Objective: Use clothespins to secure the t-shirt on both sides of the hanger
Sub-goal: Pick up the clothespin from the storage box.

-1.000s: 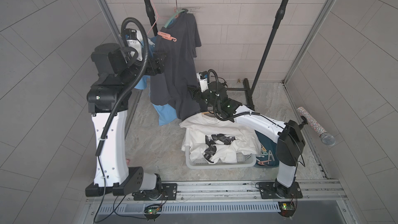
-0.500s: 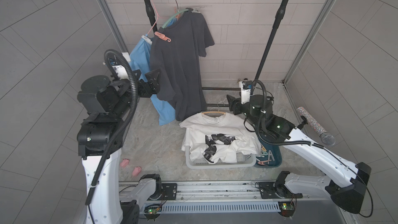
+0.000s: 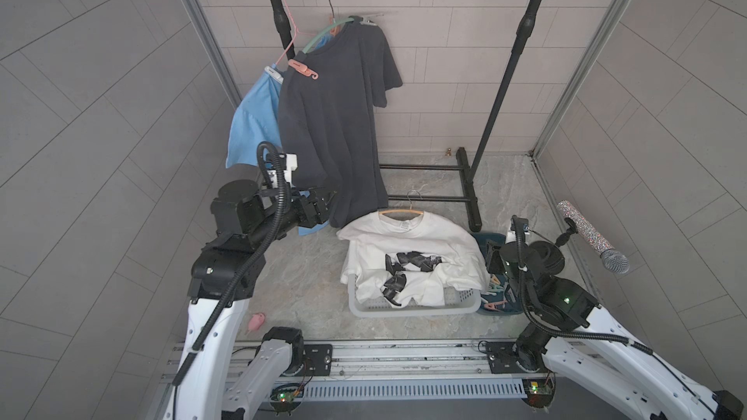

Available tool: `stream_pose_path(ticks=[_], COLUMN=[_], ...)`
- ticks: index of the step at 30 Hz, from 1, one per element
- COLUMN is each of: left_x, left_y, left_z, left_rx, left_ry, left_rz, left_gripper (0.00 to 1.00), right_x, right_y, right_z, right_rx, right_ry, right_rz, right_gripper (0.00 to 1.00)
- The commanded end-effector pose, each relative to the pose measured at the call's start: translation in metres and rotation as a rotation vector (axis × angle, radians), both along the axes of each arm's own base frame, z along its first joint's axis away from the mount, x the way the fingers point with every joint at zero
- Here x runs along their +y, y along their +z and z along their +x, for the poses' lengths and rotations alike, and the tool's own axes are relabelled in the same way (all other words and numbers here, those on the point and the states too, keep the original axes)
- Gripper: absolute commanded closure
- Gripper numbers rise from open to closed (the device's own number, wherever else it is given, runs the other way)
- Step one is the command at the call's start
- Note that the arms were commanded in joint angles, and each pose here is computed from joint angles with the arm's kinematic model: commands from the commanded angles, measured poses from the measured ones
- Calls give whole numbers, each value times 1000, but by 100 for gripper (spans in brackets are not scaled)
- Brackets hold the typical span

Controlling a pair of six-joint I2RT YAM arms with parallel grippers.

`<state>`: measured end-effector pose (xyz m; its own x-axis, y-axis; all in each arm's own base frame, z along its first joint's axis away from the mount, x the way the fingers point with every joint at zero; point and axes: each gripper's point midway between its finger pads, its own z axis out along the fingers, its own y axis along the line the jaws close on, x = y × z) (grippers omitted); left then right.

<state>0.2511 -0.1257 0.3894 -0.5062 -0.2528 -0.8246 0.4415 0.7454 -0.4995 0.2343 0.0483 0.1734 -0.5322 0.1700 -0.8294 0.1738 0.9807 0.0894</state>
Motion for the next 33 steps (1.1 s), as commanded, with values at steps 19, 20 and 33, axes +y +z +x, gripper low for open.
stream_pose_path(ticks=[19, 20, 33], left_x=[-74, -74, -68], left_y=[-145, -146, -153], left_z=[19, 19, 21], left_rx=[262, 260, 262], left_ry=[-195, -192, -166], left_rz=[286, 288, 312], left_gripper=[24, 24, 24], right_x=[-26, -26, -39], right_y=[-122, -125, -146], right_z=[-4, -4, -4], right_rx=[340, 346, 409], right_ry=[-190, -190, -271], right_rz=[166, 164, 119], right_gripper=[43, 43, 49])
